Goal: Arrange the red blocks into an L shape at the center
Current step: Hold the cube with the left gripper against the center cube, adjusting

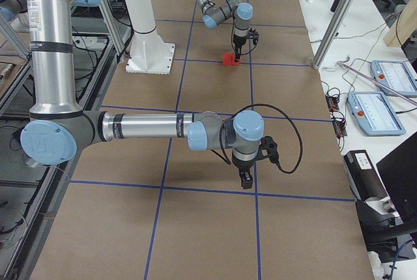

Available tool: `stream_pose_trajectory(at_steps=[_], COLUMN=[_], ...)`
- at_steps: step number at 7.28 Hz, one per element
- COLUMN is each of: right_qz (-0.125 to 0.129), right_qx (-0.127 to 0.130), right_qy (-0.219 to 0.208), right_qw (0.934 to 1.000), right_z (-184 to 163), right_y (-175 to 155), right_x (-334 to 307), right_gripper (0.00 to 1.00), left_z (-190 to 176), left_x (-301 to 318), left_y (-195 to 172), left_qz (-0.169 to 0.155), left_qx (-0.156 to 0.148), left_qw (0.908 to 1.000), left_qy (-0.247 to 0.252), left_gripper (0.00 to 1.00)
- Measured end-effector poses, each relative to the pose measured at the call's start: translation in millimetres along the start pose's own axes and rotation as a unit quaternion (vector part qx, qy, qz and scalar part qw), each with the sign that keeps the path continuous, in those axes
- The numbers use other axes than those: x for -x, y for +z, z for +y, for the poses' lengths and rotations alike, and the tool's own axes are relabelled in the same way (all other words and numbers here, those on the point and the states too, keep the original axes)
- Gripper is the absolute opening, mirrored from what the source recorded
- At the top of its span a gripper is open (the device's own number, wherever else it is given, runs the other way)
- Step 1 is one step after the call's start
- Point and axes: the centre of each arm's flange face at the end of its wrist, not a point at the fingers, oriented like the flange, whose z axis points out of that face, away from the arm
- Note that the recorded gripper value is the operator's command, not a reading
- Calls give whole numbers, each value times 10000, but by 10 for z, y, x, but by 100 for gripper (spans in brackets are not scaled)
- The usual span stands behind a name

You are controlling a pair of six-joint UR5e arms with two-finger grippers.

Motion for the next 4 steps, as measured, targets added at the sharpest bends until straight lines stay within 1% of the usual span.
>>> stream_pose_trajectory(at_steps=[4], right_qz=[1], right_qx=[-7], right_qy=[-5], right_qw=[10000], right_z=[-7], right_y=[-5], right_x=[4], right_gripper=[100], left_z=[-24], left_x=[14], left_y=[3], left_qz=[-69], left_qx=[-114], left_qw=[9999], left_qy=[-7], left_gripper=[66])
